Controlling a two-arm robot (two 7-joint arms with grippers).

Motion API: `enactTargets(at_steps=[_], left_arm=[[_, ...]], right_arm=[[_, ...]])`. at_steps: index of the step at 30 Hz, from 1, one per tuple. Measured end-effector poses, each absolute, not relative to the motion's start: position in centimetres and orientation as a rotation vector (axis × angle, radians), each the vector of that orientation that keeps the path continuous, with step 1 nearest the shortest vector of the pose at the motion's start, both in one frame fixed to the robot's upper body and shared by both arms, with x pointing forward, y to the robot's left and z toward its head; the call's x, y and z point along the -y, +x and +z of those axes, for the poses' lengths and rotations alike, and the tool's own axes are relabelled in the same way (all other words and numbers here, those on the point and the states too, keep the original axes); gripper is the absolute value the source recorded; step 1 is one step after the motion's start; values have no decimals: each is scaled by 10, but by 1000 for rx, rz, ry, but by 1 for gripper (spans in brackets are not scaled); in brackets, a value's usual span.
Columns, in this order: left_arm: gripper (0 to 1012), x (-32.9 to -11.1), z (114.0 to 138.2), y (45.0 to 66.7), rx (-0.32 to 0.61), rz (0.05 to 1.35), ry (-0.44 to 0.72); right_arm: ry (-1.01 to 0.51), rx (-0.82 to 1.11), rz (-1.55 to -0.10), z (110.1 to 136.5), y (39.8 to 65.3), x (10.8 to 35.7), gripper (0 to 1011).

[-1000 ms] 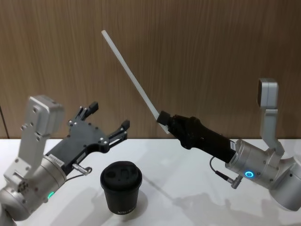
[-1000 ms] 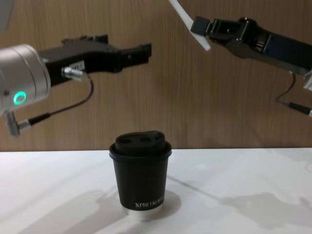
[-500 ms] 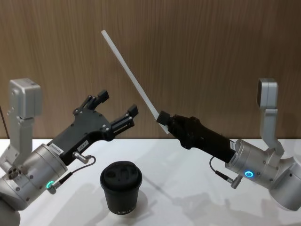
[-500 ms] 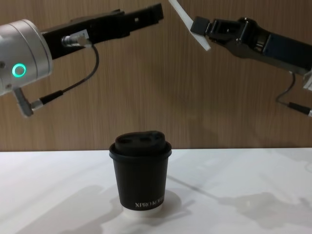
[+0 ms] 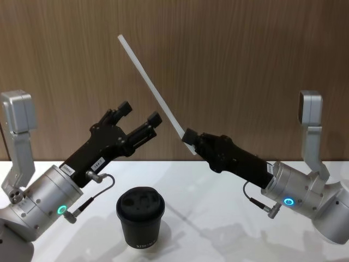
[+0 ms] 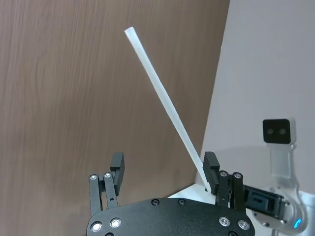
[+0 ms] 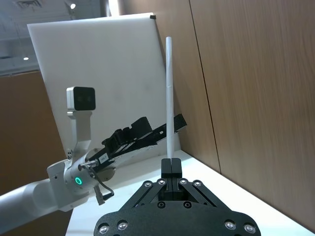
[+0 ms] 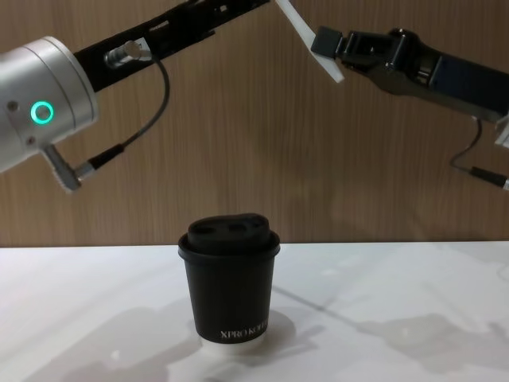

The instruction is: Pick up the straw with one hand, pass it to the other hand, and insert it into the cup.

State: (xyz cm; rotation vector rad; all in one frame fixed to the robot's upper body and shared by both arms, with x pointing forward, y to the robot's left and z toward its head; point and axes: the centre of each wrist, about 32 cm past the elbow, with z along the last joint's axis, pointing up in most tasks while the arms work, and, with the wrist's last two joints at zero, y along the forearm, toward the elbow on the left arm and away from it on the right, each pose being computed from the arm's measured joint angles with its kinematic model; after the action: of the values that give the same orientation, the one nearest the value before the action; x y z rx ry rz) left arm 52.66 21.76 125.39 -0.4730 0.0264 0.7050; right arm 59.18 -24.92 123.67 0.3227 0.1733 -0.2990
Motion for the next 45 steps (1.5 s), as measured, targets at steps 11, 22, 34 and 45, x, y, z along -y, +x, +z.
enactTargets(at_steps=[11, 22, 34, 45], left_arm=[[1003, -211, 1247, 539, -104, 637, -537], [1003, -205, 1240, 551, -150, 563, -571], [1003, -200, 1233, 562, -176, 502, -613], [1003, -197, 1231, 568, -177, 462, -653]], right_arm=[[323, -173, -299, 1237, 592, 249, 2], [323, -173, -299, 1237, 592, 249, 2], [323, -173, -299, 1237, 592, 249, 2], [323, -173, -299, 1237, 592, 249, 2]])
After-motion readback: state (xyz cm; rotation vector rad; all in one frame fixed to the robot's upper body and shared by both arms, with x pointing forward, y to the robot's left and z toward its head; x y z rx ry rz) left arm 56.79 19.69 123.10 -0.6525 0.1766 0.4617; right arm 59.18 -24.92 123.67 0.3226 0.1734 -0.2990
